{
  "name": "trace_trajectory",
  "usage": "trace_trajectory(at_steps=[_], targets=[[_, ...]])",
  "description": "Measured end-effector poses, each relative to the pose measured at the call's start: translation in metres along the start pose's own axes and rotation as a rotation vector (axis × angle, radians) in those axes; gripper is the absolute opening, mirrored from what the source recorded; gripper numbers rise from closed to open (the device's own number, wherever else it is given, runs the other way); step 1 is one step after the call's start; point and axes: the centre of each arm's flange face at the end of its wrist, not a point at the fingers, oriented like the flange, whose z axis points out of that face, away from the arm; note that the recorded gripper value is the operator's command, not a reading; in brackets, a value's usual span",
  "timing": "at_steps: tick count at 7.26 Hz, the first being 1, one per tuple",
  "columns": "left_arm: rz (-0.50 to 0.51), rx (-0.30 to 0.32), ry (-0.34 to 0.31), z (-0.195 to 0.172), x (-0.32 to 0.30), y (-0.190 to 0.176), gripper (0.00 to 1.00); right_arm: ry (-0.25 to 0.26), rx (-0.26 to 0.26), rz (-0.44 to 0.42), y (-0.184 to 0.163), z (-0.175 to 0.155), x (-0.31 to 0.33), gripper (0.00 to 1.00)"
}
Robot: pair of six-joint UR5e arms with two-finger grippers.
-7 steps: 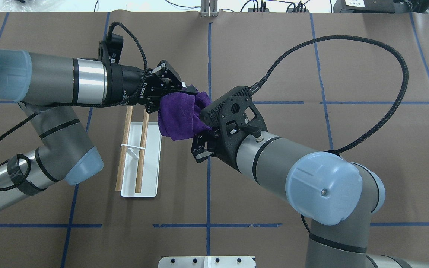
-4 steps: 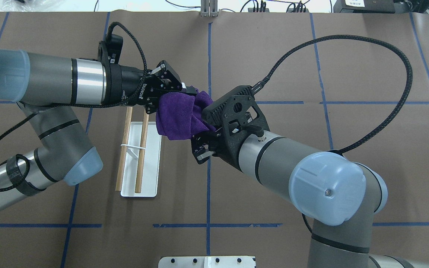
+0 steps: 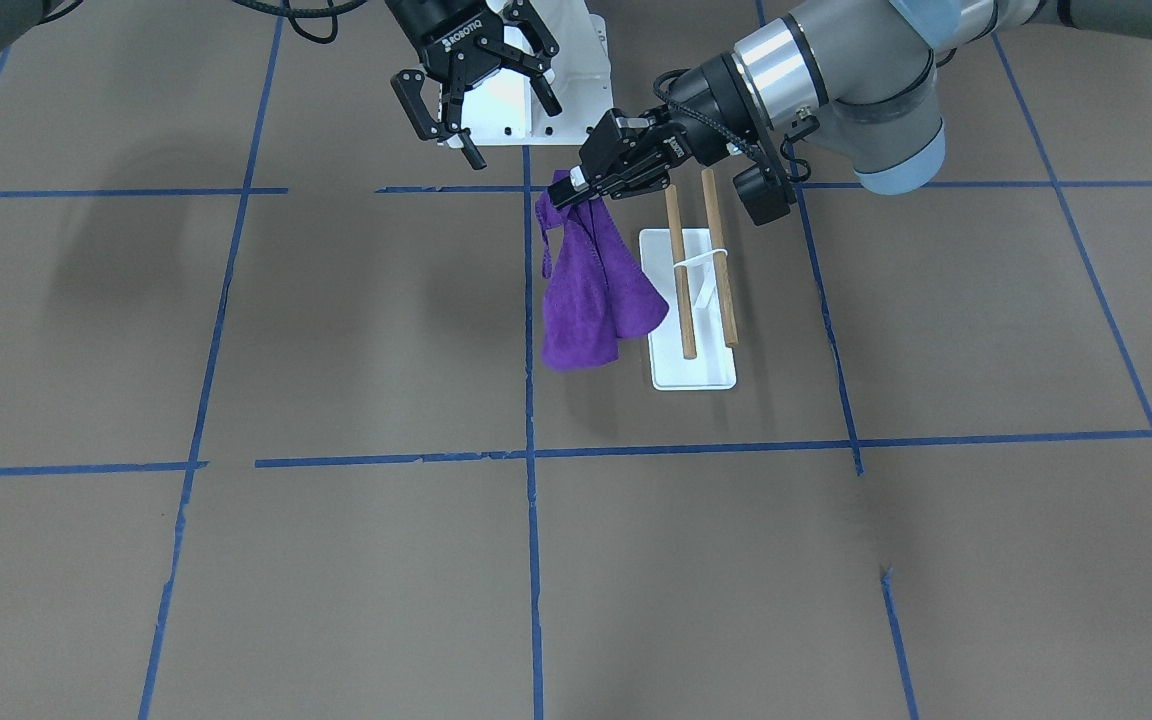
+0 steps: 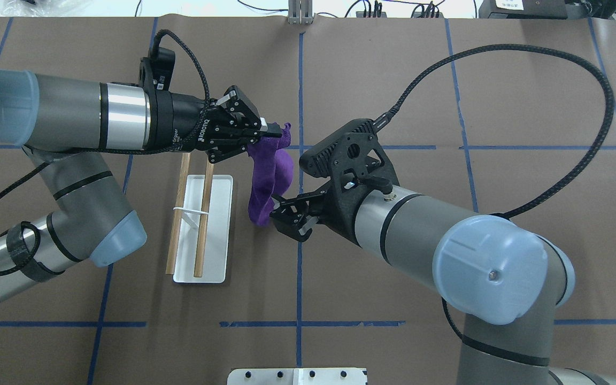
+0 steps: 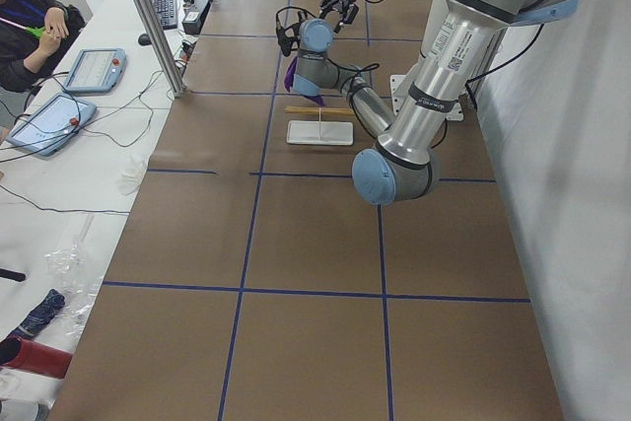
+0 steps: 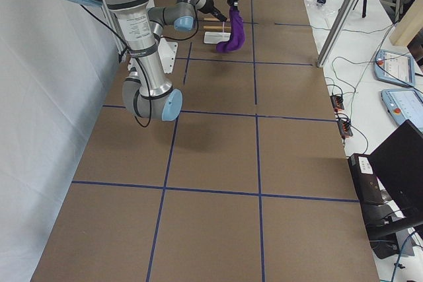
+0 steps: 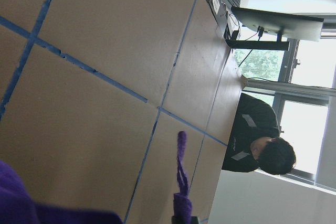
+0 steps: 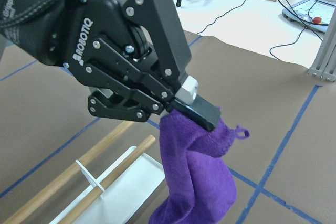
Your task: Hang towel on rack
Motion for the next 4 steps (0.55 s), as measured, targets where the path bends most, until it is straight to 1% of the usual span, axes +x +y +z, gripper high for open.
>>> trace_trajectory(at_steps=[2, 3, 4], targets=[[-0.01, 0.016, -0.008, -0.006, 0.013, 0.008, 0.0, 0.065, -0.072, -0.014, -0.005, -0.016, 0.036, 1.0], [-0.021, 0.049, -0.012, -0.01, 0.022, 0.012, 0.0, 0.105, -0.124, 0.002, -0.016, -0.021, 0.072, 1.0], [-0.034, 0.099, -0.015, -0.013, 0.03, 0.017, 0.0, 0.145, -0.193, 0.039, -0.031, -0.027, 0.117, 1.0]])
